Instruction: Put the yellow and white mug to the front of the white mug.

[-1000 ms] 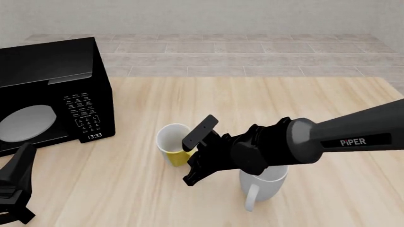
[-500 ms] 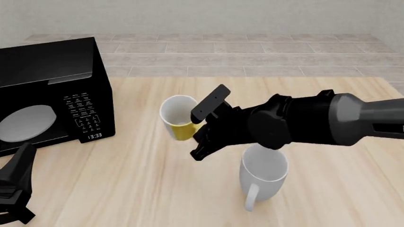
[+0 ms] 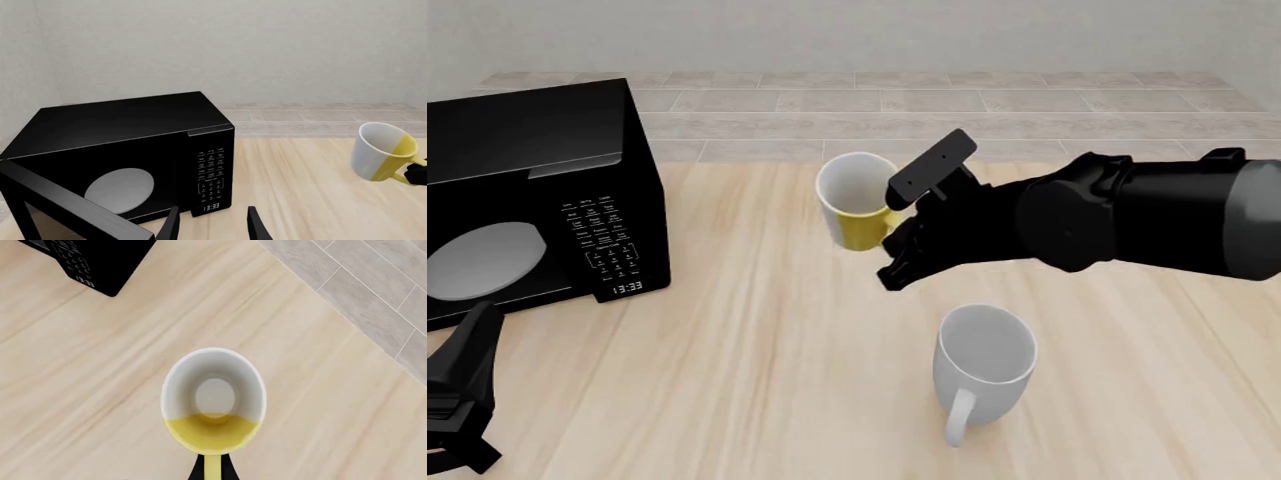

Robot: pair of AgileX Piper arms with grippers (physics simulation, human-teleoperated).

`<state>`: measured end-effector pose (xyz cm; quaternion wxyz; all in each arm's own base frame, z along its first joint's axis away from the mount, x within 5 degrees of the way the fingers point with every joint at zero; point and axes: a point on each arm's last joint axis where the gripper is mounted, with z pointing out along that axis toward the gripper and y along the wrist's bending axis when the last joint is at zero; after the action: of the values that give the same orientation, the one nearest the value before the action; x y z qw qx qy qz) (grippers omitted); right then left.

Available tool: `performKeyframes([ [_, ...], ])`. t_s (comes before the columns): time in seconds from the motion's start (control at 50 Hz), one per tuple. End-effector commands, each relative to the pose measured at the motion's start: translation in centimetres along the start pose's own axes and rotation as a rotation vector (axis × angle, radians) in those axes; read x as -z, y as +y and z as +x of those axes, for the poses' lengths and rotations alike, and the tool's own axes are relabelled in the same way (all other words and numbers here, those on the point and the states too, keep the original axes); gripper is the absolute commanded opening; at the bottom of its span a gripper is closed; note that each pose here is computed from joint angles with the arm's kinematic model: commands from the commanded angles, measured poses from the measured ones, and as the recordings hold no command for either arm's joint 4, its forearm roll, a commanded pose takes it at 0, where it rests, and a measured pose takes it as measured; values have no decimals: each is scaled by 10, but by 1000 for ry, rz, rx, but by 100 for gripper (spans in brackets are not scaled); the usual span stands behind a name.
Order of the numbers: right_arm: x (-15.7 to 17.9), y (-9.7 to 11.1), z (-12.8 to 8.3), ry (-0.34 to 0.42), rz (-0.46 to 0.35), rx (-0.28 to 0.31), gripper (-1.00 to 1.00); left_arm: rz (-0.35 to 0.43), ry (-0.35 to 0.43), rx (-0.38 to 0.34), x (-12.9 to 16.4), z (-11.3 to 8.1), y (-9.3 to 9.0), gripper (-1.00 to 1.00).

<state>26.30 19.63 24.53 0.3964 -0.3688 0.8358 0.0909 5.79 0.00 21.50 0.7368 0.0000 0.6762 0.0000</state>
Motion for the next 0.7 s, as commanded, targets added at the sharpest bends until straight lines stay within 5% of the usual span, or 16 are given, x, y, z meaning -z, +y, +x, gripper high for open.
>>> performKeyframes([
  [0.02,7,-18,10,-6,48,-50,-100,0,0,0,0,0,0,100],
  [0.7,-6,-59,48,66,144,-134,-100,0,0,0,0,0,0,100],
])
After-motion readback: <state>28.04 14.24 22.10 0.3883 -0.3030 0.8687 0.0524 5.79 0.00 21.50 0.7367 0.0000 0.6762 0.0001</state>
